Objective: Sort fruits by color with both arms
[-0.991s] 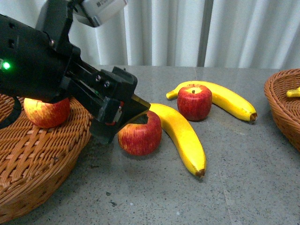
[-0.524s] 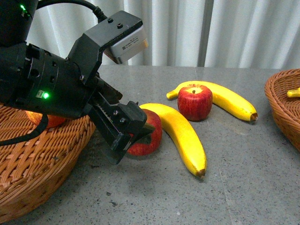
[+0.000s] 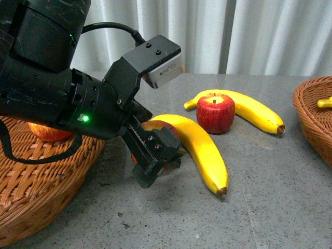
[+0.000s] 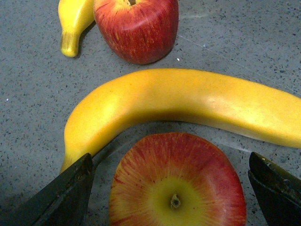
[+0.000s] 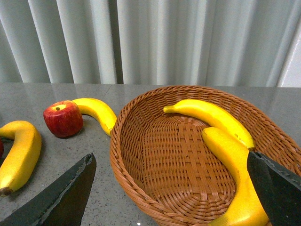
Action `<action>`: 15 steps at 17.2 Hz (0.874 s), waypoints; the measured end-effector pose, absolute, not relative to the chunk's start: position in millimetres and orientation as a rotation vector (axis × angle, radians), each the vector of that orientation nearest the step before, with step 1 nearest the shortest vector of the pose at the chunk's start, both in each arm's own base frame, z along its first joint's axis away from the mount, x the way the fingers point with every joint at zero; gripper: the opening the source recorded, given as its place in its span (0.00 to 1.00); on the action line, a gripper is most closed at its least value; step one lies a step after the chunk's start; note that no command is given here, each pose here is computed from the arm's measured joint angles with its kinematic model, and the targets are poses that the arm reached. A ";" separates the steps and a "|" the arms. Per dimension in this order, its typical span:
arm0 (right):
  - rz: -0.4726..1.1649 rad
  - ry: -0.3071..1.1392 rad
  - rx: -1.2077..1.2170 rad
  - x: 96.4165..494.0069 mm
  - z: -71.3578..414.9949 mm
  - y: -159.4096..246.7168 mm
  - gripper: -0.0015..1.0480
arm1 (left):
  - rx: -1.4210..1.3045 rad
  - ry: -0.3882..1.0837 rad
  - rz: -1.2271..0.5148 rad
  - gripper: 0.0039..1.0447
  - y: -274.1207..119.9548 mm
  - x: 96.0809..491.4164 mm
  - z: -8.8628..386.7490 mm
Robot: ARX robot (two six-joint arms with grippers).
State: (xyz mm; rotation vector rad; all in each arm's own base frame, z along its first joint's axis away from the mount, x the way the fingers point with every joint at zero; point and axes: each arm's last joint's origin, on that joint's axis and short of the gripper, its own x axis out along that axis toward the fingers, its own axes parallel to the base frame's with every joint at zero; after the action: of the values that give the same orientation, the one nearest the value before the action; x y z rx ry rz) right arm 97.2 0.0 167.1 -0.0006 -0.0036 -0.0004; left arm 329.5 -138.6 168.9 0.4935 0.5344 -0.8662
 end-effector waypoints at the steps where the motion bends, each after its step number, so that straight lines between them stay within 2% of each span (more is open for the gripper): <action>1: 0.000 -0.004 -0.001 97.2 167.1 0.0 0.94 | 0.493 0.541 -0.868 0.94 -139.3 331.2 166.5; 2: 0.000 -0.004 -0.001 97.2 167.1 0.0 0.94 | 0.491 0.547 -0.875 0.94 -140.1 331.8 164.3; 5: 0.000 -0.004 -0.001 97.2 167.1 0.0 0.94 | 0.491 0.539 -0.889 0.68 -143.7 330.7 164.9; 6: 0.000 -0.004 -0.001 97.2 167.1 0.0 0.94 | 0.490 0.533 -0.890 0.63 -144.7 330.6 165.3; 9: 0.000 -0.004 -0.001 97.2 167.1 0.0 0.94 | 0.488 0.513 -0.889 0.61 -147.8 329.0 170.3; 12: 0.000 -0.004 -0.001 97.2 167.1 0.0 0.94 | 0.461 0.417 -0.826 0.60 -146.7 324.6 199.8; 15: 0.000 -0.004 -0.001 97.2 167.1 0.0 0.94 | 0.352 0.236 -0.618 0.60 -127.6 306.7 260.3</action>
State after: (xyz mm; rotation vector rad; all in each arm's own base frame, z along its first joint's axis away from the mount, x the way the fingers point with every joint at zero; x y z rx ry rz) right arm 97.2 0.0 167.1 -0.0006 -0.0036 -0.0004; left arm 306.7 -127.6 260.3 0.3523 0.2364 -0.6183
